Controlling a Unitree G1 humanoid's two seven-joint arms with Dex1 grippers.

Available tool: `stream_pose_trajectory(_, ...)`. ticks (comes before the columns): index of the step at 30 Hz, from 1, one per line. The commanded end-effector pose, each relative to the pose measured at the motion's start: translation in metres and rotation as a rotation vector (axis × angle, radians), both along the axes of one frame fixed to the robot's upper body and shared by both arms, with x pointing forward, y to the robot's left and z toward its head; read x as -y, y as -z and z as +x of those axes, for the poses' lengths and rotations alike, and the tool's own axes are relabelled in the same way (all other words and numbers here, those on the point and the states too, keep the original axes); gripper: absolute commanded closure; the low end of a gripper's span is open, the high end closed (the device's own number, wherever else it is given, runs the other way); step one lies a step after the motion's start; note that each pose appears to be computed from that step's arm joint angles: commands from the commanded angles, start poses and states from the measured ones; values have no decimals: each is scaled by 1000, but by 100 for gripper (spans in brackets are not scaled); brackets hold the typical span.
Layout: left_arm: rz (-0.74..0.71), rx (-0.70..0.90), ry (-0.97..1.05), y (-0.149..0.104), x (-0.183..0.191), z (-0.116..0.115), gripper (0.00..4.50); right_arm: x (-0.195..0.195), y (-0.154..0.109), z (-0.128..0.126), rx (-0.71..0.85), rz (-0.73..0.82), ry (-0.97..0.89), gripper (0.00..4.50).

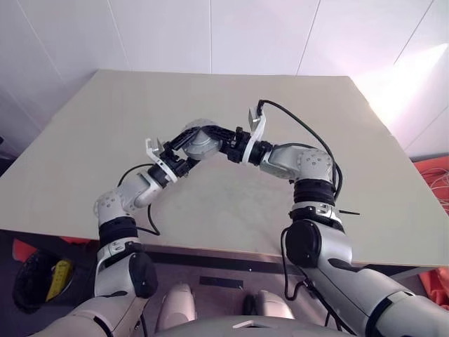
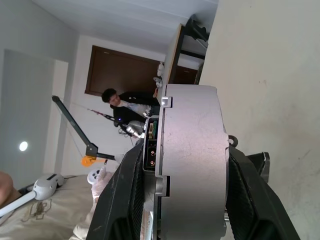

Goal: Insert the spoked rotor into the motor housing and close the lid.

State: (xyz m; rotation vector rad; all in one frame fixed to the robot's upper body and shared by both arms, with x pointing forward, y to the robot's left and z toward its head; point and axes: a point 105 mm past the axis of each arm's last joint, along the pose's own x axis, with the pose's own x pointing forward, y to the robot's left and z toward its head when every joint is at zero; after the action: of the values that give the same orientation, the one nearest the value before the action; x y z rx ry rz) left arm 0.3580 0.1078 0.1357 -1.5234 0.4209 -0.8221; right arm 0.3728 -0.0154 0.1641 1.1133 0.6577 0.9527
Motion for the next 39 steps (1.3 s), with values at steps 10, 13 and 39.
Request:
stream_pose_trajectory(10,-2,77,-24,-17,-6,3,131,4,-21,6,74,39,31,239)
stream_pose_trajectory(13,-4,80,-31,-17,-9,3,226,6,-18,10,57,33,51,239)
stream_pose_trajectory(39,103,131,-238,-13,-39,17,239,29,15,42,144,-222,288,2)
